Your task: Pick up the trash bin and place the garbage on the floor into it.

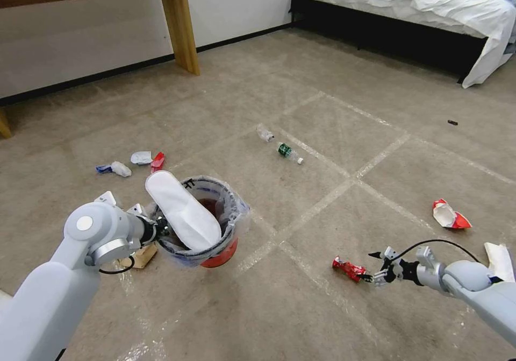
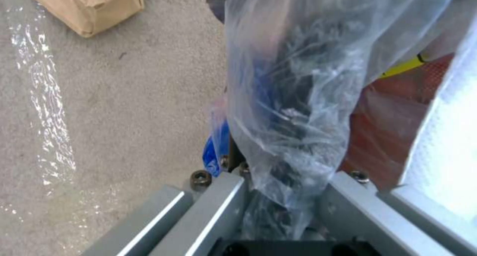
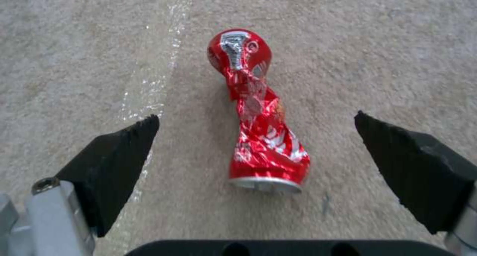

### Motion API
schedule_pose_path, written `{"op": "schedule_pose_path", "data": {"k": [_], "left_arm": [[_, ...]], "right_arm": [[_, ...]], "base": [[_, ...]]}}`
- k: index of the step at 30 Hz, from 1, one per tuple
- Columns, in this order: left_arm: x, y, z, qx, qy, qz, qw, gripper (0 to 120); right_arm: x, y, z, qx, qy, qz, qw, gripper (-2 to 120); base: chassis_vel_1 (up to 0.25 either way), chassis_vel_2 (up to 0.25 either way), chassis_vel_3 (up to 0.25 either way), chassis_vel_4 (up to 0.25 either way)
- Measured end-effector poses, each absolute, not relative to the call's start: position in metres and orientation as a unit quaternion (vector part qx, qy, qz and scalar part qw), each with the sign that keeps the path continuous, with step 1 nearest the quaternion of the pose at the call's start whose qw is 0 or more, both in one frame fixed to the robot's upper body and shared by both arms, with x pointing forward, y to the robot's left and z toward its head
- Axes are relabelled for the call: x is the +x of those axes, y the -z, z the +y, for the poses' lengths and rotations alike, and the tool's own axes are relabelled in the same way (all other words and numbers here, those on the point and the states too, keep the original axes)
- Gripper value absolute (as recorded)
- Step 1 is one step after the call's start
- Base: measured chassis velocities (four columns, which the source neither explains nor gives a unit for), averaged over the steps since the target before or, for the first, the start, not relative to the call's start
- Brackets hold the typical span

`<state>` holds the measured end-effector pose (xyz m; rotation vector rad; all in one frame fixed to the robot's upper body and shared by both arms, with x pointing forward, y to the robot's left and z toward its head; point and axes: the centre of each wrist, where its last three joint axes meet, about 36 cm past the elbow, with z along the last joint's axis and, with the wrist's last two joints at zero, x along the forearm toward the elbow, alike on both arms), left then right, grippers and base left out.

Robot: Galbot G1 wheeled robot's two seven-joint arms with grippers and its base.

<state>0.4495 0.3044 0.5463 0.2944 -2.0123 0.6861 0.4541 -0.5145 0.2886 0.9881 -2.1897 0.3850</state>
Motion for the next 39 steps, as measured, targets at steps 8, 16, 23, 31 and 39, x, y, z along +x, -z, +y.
{"op": "schedule_pose_path", "data": {"k": [8,16,23,31,39], "left_arm": [[0.448,-0.550,0.304,0.120,-0.280,-0.825,0.476,0],[0.446,-0.553,0.306,0.122,-0.278,-0.826,0.475,0],[0.445,-0.557,0.307,0.120,-0.280,-0.827,0.473,0],[0.444,-0.559,0.308,0.121,-0.280,-0.827,0.473,0],[0.444,-0.559,0.308,0.121,-0.280,-0.826,0.473,0]], "right_arm": [[0.456,-0.275,-0.511,0.381,-0.147,-0.843,0.350,100],[0.469,-0.265,-0.507,0.377,-0.143,-0.848,0.344,100],[0.475,-0.258,-0.504,0.377,-0.140,-0.850,0.342,100],[0.481,-0.243,-0.497,0.380,-0.139,-0.846,0.347,100],[0.486,-0.234,-0.491,0.385,-0.139,-0.842,0.352,100]], "base": [[0.000,0.000,0.000,0.000],[0.000,0.000,0.000,0.000],[0.000,0.000,0.000,0.000],[0.000,0.000,0.000,0.000],[0.000,0.000,0.000,0.000]]}}
